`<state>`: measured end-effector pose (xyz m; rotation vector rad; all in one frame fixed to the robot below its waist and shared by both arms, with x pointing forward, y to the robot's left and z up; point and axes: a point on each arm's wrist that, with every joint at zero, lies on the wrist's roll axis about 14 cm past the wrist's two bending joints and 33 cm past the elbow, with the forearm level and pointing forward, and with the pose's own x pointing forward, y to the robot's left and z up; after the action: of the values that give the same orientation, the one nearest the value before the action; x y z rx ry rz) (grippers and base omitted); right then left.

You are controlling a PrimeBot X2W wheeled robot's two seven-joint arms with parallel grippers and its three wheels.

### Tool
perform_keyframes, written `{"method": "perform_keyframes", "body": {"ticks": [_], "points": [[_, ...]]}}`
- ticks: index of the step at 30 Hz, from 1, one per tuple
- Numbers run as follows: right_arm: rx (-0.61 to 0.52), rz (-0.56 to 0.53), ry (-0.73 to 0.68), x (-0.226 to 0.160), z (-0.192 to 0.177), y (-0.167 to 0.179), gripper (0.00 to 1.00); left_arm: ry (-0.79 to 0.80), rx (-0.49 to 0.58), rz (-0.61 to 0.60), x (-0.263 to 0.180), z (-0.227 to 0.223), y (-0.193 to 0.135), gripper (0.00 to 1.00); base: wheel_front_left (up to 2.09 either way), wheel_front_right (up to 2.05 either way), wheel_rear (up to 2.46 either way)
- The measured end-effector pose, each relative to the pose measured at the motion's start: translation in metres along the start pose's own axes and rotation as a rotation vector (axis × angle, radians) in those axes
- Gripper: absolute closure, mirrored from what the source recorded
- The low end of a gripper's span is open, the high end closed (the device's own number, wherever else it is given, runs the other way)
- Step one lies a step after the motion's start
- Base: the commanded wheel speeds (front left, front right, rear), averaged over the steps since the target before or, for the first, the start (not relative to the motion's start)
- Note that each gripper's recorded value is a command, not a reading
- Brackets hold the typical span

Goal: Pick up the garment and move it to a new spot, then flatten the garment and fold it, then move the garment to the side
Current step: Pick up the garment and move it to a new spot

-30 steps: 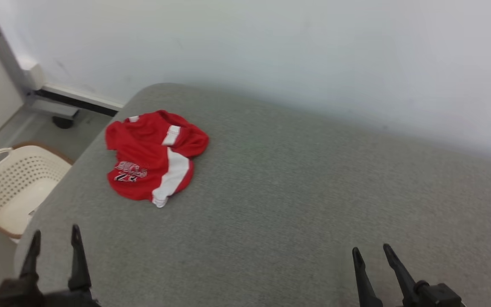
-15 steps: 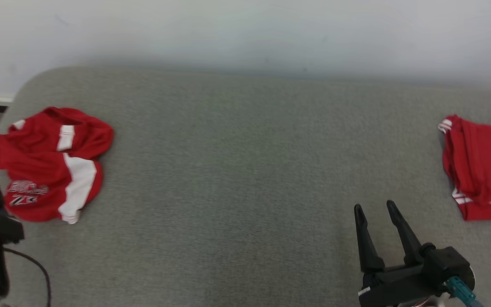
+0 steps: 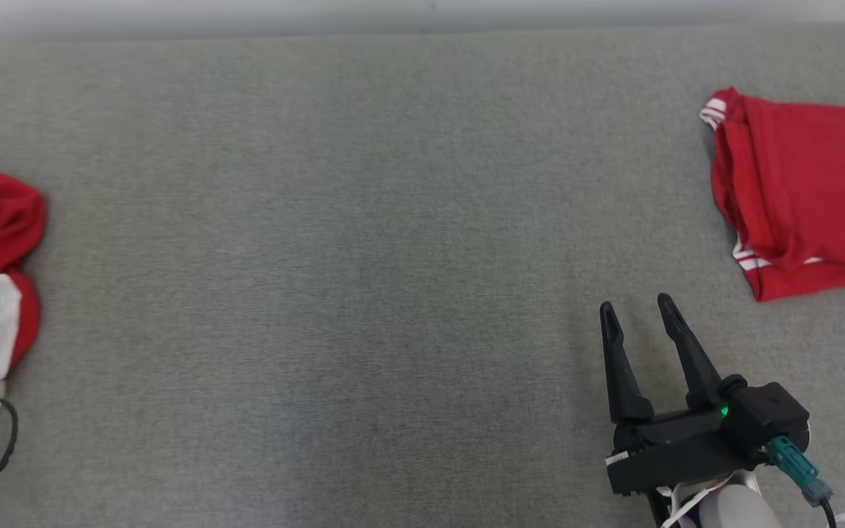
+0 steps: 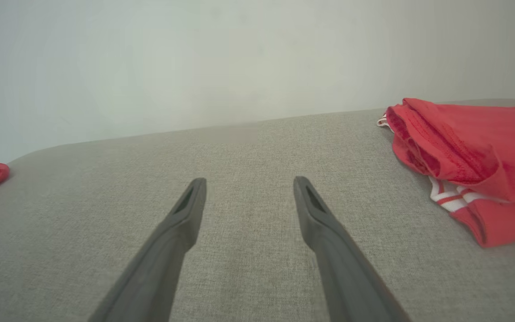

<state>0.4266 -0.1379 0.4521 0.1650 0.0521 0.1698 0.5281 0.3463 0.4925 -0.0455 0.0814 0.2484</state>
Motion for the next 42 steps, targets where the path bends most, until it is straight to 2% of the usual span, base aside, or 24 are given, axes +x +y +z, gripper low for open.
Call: {"method": "perform_keyframes", "body": {"ticks": [3, 8, 11, 15, 25, 26, 27, 28, 34, 42], "points": [[-0.003, -0.022, 0.016, -0.001, -0.006, -0.008, 0.0, 0.123, 0.0, 0.005, 0.007, -0.033, -0.002, 0.0, 0.0, 0.0, 0.0], [-0.007, -0.043, 0.034, -0.003, -0.012, -0.016, 0.0, 0.239, -0.009, 0.018, 0.013, -0.059, -0.002, 0.0, 0.0, 0.0, 0.0], [-0.012, -0.04, 0.034, -0.002, -0.012, -0.015, 0.0, 0.32, -0.007, 0.049, 0.009, -0.072, 0.008, 0.0, 0.0, 0.0, 0.0], [-0.017, -0.035, 0.027, -0.001, -0.009, -0.014, 0.0, 0.506, -0.029, 0.094, -0.007, -0.101, 0.017, 0.0, 0.0, 0.0, 0.0], [-0.021, -0.023, 0.028, -0.002, -0.008, -0.01, 0.0, 0.673, -0.111, 0.142, -0.018, -0.116, 0.018, 0.0, 0.0, 0.0, 0.0], [-0.022, -0.023, 0.028, -0.002, -0.008, -0.01, 0.0, 0.682, -0.112, 0.142, -0.019, -0.118, 0.017, 0.15, 0.0, 0.0, 0.0], [-0.023, -0.023, 0.028, -0.002, -0.008, -0.01, 0.0, 0.684, -0.112, 0.141, -0.019, -0.118, 0.017, 0.77, 0.0, 0.0, 0.0], [-0.023, -0.023, 0.027, -0.002, -0.008, -0.01, 0.0, 0.677, -0.116, 0.142, -0.018, -0.118, 0.017, 1.0, 0.0, 0.0, 0.0], [-0.024, -0.022, 0.025, -0.003, -0.006, -0.009, 0.0, 0.624, -0.103, 0.13, -0.014, -0.109, 0.017, 1.0, 0.0, 0.0, 0.0], [-0.022, -0.013, 0.017, -0.007, -0.003, -0.005, 0.0, 0.331, -0.09, 0.097, 0.01, -0.042, 0.017, 1.0, 0.0, 0.0, 0.0]]}}
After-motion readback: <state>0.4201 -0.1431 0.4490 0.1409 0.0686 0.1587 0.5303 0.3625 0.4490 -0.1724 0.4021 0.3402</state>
